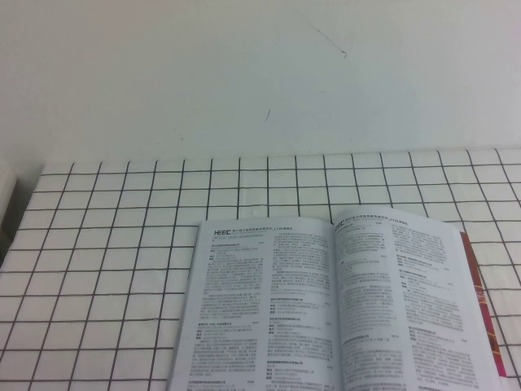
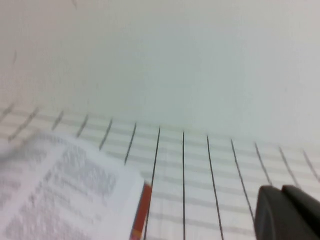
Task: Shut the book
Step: 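Close the open booklet and leave it lying on the table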
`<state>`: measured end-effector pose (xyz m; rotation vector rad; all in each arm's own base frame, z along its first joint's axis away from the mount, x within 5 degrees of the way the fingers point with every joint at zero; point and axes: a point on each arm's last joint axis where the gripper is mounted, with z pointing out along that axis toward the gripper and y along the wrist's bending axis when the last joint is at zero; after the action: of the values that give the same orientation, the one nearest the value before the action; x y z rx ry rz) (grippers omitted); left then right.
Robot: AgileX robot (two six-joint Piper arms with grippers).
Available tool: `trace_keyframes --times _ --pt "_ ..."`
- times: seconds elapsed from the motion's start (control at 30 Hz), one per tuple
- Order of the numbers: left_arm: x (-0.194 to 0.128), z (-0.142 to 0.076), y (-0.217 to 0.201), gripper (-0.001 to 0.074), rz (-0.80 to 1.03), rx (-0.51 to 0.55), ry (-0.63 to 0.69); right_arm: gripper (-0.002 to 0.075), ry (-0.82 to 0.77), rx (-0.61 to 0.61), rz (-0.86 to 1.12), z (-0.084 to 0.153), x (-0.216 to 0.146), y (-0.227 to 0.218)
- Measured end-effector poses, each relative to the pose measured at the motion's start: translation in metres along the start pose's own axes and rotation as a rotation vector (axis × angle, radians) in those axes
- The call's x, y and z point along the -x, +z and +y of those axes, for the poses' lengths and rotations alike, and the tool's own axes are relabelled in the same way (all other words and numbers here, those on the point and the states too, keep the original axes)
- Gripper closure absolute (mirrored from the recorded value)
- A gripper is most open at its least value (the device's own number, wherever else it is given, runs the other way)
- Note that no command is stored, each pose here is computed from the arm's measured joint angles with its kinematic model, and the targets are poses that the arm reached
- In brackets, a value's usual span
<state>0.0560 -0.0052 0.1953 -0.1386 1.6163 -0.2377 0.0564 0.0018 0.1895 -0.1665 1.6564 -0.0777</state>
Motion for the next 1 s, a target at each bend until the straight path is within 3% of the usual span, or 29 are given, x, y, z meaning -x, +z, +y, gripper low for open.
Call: trace_keyframes --times 0.2,0.6,0.83,1.0 --pt "0.015 0.001 -0.001 0.0738 -0.169 -0.001 -0.185 0.0729 -0.004 0.004 -0.274 0.000 0.025 -0.003" --pt "0.017 0.002 -0.002 0.0738 -0.191 -0.002 -0.238 0.0729 -0.016 0.007 -0.378 0.001 0.034 -0.006" --pt "0.032 0.005 -0.006 0.0738 -0.363 -0.019 -0.426 0.0729 -0.014 0.018 -0.767 0.002 0.063 -0.025" --pt "0.064 -0.004 -0.017 0.0738 -0.505 -0.076 -0.332 0.0729 0.045 0.037 -0.931 -0.002 0.094 -0.043"
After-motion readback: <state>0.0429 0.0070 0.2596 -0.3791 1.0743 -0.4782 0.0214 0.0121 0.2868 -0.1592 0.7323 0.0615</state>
